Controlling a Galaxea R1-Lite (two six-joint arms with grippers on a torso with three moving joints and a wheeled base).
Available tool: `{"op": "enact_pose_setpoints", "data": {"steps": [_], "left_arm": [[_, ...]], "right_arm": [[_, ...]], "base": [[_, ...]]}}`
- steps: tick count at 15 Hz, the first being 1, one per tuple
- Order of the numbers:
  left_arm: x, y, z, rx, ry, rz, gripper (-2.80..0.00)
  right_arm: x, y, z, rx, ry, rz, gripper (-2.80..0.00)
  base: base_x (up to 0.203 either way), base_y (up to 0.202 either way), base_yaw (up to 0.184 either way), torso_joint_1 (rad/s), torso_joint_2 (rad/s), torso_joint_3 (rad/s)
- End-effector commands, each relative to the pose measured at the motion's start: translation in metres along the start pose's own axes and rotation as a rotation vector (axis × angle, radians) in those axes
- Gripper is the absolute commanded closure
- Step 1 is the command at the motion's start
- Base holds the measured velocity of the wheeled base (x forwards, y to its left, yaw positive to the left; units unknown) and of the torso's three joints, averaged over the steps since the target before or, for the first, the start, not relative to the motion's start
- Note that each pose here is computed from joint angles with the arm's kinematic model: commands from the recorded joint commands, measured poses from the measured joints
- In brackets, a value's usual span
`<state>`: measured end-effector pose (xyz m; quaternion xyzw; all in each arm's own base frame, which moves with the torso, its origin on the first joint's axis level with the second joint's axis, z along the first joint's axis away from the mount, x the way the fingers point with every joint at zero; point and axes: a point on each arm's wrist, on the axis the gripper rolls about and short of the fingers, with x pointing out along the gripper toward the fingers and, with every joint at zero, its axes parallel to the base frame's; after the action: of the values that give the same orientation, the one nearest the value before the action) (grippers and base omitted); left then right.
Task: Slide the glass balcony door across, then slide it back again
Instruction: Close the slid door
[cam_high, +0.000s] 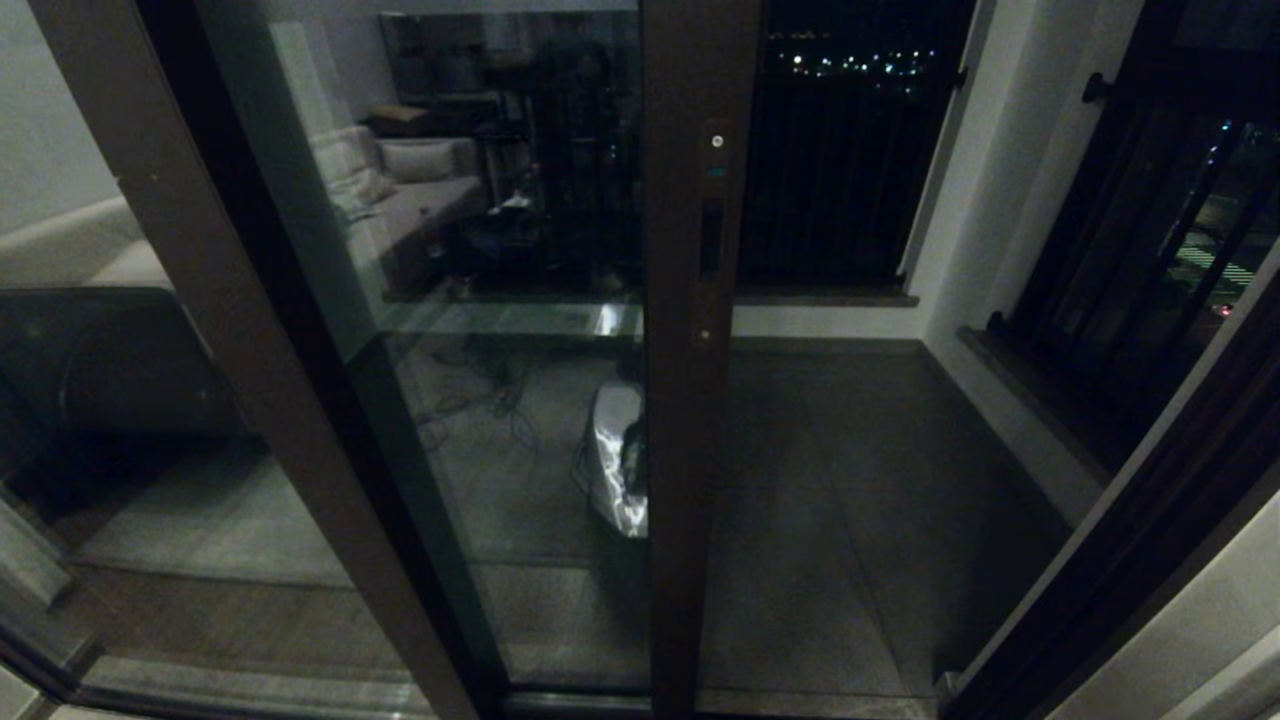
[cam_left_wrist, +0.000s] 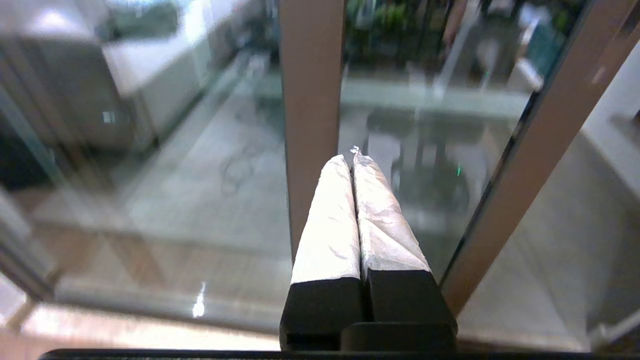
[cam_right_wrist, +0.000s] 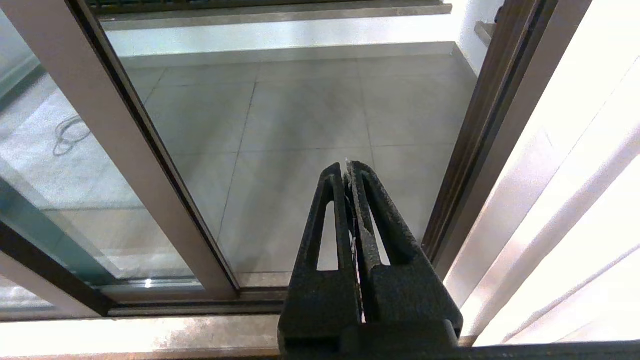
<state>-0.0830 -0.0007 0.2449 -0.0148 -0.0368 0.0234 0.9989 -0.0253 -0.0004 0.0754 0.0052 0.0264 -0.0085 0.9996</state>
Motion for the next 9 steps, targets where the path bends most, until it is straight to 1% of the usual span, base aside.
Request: {"op": "enact_pose_setpoints", "data": {"steps": [1,2,4,6,7,8,9], "left_arm": [[-0.001,0.001,-0.038,-0.022,0.039,0.000,0.00],[0.005,0.001,-0.056,-0.025,0.075,-0.018,0.00],[0.025,0.001,-0.097,-0.007,0.141,-0.052,0.00],[0.040,0.002,-0.143,0.019,0.157,-0.070,0.00],[0.044,0.002,-0.163,0.021,0.173,-0.077,0.00],[0.046,0.002,-0.173,-0.004,0.169,-0.083,0.00],[0.045,0.002,-0.171,-0.048,0.131,-0.095,0.00]], "right_arm": [[0.000,0.000,0.000,0.000,-0.001,0.000,0.00],[0.000,0.000,0.000,0.000,0.001,0.000,0.00],[0.000,0.000,0.000,0.000,0.000,0.000,0.00],[0.000,0.000,0.000,0.000,-0.001,0.000,0.00],[0.000,0.000,0.000,0.000,-0.001,0.000,0.00],[0.000,0.000,0.000,0.000,-0.001,0.000,0.00],[0.000,0.000,0.000,0.000,-0.001,0.000,0.00]], "base": [[0.000,0.000,0.000,0.000,0.00,0.000],[0.000,0.000,0.000,0.000,0.00,0.000],[0.000,0.000,0.000,0.000,0.00,0.000],[0.000,0.000,0.000,0.000,0.00,0.000],[0.000,0.000,0.000,0.000,0.00,0.000],[0.000,0.000,0.000,0.000,0.00,0.000],[0.000,0.000,0.000,0.000,0.00,0.000]]}}
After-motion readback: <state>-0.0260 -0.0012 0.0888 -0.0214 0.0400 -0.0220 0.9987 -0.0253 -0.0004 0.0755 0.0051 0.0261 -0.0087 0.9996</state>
